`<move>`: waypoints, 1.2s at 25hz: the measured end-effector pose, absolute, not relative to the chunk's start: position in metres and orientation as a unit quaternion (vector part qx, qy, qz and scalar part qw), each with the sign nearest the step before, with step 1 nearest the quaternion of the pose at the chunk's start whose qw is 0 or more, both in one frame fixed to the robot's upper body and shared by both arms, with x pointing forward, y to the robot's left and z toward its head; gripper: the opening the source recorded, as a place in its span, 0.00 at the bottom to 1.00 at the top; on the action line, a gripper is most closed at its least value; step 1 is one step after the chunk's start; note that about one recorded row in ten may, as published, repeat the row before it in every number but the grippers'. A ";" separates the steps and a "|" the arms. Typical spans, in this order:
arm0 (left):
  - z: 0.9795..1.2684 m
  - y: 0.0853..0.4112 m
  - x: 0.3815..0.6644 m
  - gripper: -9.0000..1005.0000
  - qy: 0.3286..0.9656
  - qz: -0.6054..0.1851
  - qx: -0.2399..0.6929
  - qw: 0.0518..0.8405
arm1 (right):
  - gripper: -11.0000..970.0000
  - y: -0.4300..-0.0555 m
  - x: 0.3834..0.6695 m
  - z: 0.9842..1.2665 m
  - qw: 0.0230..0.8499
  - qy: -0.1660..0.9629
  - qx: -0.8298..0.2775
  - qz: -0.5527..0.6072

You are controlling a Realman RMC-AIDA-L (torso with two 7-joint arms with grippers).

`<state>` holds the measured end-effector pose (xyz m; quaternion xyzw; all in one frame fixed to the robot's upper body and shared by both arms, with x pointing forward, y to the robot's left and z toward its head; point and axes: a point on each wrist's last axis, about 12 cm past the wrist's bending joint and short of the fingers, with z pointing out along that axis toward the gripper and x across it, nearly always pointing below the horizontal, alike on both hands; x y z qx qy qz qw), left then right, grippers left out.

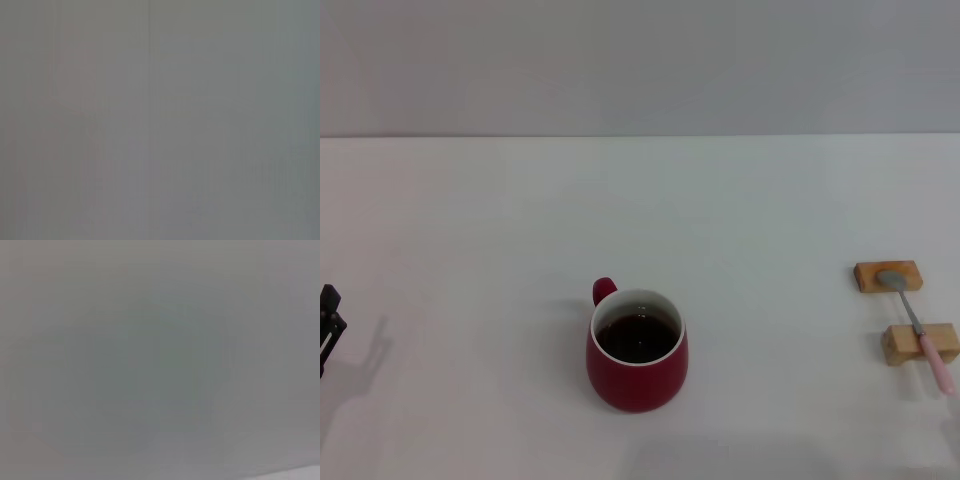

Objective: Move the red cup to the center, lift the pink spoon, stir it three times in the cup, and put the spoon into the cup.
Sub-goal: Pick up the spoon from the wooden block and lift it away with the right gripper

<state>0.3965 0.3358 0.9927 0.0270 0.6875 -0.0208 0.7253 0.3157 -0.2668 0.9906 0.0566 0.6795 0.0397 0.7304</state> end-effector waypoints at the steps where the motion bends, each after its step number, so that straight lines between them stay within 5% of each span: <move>1: 0.993 0.336 0.397 0.85 0.688 -0.021 0.027 0.725 | 0.85 -0.267 0.316 0.991 0.730 0.679 0.057 0.040; 30: 0.990 0.331 0.402 0.86 0.695 -0.014 0.036 0.718 | 0.85 -0.265 0.338 0.980 0.701 0.710 0.045 0.047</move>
